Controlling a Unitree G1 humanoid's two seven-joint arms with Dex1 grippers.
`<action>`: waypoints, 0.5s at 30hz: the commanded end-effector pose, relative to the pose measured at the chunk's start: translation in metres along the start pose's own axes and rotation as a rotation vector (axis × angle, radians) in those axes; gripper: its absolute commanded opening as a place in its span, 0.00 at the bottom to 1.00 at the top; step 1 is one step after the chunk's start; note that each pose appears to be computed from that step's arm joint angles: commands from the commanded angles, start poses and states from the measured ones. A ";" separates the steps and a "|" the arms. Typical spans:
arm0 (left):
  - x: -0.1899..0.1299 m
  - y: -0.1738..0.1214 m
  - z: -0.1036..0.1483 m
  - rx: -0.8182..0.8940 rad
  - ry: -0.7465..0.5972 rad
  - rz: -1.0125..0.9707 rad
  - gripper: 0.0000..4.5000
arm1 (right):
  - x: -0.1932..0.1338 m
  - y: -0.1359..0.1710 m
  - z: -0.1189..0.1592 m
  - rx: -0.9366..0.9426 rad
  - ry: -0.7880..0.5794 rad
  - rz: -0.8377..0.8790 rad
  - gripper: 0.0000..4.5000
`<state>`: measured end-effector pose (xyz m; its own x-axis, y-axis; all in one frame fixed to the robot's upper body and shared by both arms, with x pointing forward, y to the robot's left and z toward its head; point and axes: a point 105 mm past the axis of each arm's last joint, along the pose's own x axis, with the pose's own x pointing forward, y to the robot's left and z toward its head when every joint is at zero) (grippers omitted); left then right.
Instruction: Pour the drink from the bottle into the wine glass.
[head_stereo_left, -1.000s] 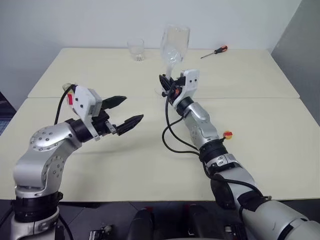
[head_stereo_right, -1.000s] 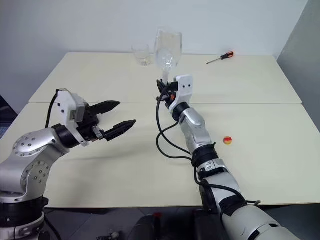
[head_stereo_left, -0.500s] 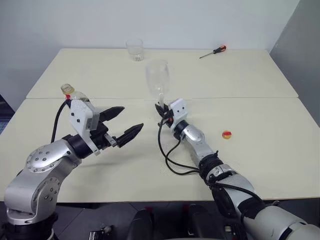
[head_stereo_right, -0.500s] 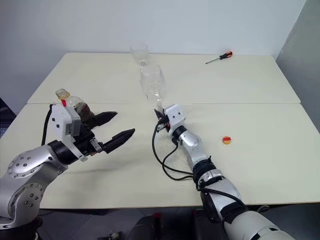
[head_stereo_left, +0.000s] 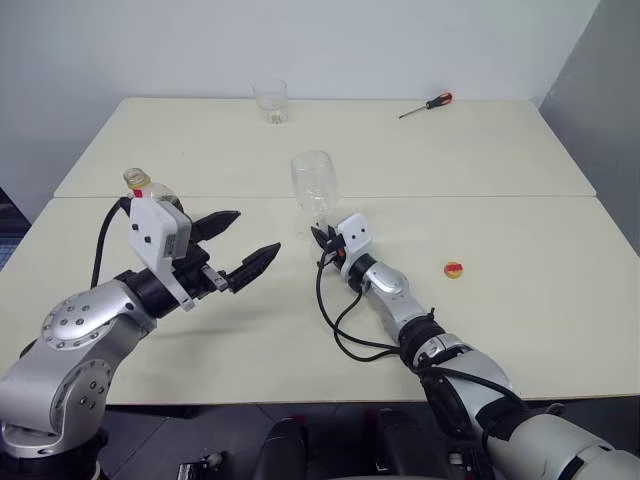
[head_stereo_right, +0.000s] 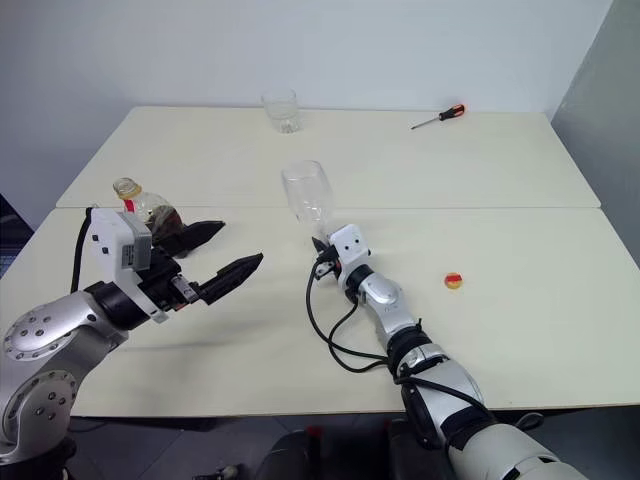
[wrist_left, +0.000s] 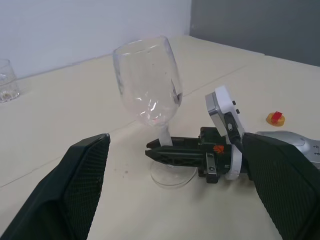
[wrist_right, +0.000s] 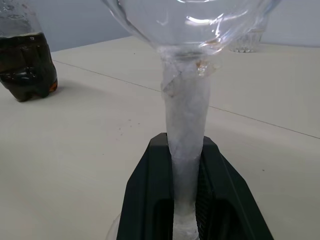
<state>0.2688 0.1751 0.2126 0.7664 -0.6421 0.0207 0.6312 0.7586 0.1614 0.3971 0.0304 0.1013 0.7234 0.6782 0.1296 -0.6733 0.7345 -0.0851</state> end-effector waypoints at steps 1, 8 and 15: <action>0.001 -0.003 0.008 0.028 -0.020 -0.028 1.00 | 0.013 0.040 -0.002 0.131 0.003 0.061 0.05; 0.006 0.001 0.010 0.039 -0.028 -0.047 1.00 | -0.005 0.026 -0.013 0.055 0.054 0.102 0.05; 0.008 0.003 0.010 0.044 -0.031 -0.055 1.00 | -0.014 0.013 -0.012 -0.008 0.082 0.110 0.05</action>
<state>0.2759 0.1701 0.2147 0.7307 -0.6825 0.0193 0.6708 0.7229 0.1659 0.3843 0.0295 0.0975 0.6703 0.7371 0.0860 -0.7303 0.6757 -0.1005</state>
